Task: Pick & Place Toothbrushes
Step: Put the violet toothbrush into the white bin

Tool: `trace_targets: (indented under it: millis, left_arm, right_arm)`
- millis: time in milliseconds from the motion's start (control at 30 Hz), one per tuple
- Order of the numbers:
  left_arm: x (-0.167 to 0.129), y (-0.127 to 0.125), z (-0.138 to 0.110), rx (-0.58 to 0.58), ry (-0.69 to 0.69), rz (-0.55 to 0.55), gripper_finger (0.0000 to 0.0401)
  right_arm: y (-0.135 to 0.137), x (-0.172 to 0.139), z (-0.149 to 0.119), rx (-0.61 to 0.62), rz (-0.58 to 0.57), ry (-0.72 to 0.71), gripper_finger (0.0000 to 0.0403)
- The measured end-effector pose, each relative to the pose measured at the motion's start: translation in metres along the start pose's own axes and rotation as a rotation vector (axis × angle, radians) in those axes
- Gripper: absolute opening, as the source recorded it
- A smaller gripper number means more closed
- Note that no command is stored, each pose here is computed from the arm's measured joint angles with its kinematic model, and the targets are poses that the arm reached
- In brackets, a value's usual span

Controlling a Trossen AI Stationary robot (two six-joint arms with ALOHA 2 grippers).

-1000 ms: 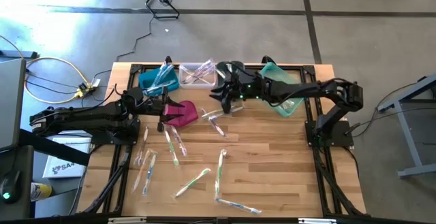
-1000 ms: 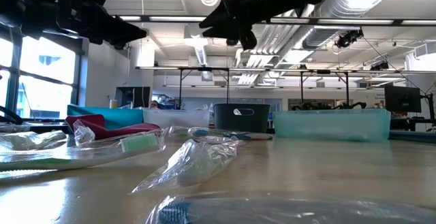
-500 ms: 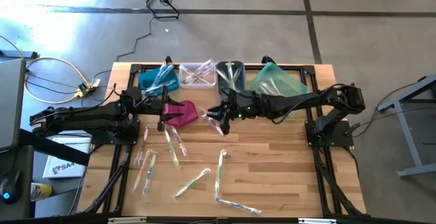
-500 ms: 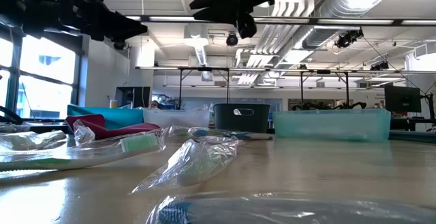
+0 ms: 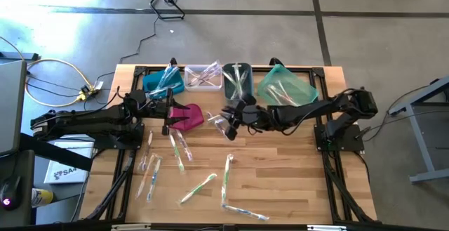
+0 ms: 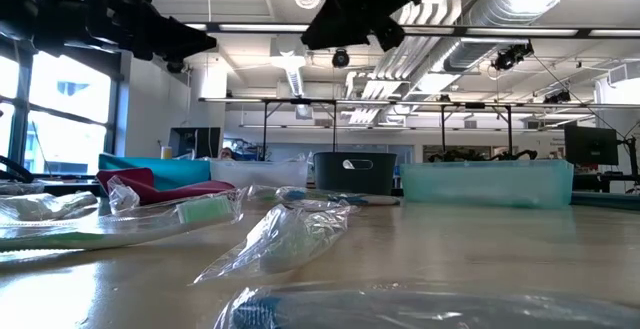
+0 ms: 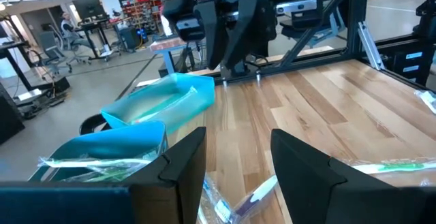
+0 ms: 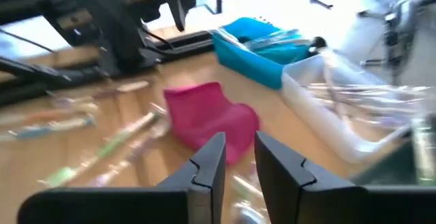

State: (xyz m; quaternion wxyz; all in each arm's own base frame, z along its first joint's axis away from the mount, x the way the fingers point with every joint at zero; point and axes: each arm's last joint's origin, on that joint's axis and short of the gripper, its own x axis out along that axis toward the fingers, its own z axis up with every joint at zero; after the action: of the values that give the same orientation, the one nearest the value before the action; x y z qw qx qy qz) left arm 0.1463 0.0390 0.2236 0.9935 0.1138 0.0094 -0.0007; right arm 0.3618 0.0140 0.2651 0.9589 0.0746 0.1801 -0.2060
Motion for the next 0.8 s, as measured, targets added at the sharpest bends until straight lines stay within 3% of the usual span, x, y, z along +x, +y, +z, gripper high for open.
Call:
trace_targets:
  millis: [400, 667, 800]
  left_arm:
    - [0.0, 0.001, 0.0, 0.0, 0.004, 0.02, 0.0159]
    - [0.0, 0.001, 0.0, 0.0, 0.006, 0.023, 0.0159]
    - [0.0, 0.001, 0.0, 0.0, 0.006, 0.024, 0.0159]
  right_arm:
    - [0.01, -0.043, -0.004, 0.01, 0.005, 0.143, 0.0027]
    - [0.021, -0.048, -0.01, -0.009, 0.105, 0.194, 0.0003]
    - [0.022, -0.048, -0.011, 0.048, 0.118, 0.211, 0.0003]
